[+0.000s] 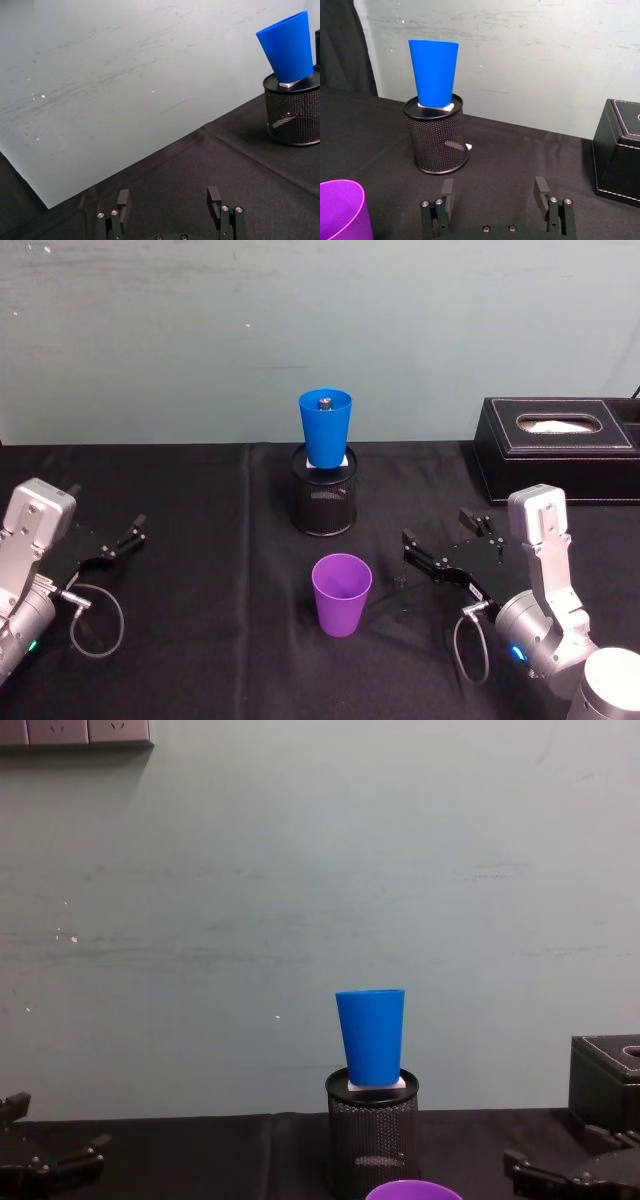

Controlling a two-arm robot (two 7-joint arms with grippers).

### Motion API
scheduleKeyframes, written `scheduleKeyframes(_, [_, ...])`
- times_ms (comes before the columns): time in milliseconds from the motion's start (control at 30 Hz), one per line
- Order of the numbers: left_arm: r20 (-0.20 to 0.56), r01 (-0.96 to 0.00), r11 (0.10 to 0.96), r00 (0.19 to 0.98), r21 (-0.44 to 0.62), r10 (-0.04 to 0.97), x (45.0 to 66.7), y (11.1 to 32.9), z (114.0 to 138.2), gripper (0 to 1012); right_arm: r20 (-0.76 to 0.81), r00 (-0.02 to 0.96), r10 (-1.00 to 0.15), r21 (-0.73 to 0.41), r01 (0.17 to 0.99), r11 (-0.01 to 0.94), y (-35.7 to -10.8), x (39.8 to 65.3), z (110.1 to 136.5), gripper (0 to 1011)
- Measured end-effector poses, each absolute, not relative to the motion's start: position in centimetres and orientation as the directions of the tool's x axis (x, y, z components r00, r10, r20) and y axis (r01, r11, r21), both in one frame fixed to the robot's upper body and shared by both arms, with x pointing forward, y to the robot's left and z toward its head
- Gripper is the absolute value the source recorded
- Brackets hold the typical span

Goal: Pick up one cup with a gripper and tap it against the other cup.

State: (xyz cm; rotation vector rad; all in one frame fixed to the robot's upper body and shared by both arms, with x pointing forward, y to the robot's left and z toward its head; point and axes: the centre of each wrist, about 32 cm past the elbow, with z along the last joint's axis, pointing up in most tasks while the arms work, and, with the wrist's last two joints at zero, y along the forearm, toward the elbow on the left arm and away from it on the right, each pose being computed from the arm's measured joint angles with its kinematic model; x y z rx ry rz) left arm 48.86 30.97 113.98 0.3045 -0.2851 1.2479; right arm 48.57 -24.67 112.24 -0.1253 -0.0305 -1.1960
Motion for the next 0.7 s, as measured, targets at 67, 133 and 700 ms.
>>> scheduleKeyframes(67, [0.374, -0.955, 0.287, 0.292, 0.07, 0.88, 48.86, 30.97, 113.98, 1000, 0.09, 0.367, -0.926, -0.081, 0.929, 0.36, -24.68, 48.57, 112.25, 1002])
scheduleKeyframes(133, [0.374, -0.955, 0.287, 0.292, 0.07, 0.88, 48.86, 30.97, 113.98, 1000, 0.09, 0.367, -0.926, -0.081, 0.929, 0.361, -24.68, 48.56, 112.25, 1002])
scheduleKeyframes(700, [0.374, -0.955, 0.287, 0.292, 0.07, 0.88, 48.86, 30.97, 113.98, 1000, 0.089, 0.368, -0.925, -0.082, 0.929, 0.362, -24.7, 48.56, 112.29, 1002])
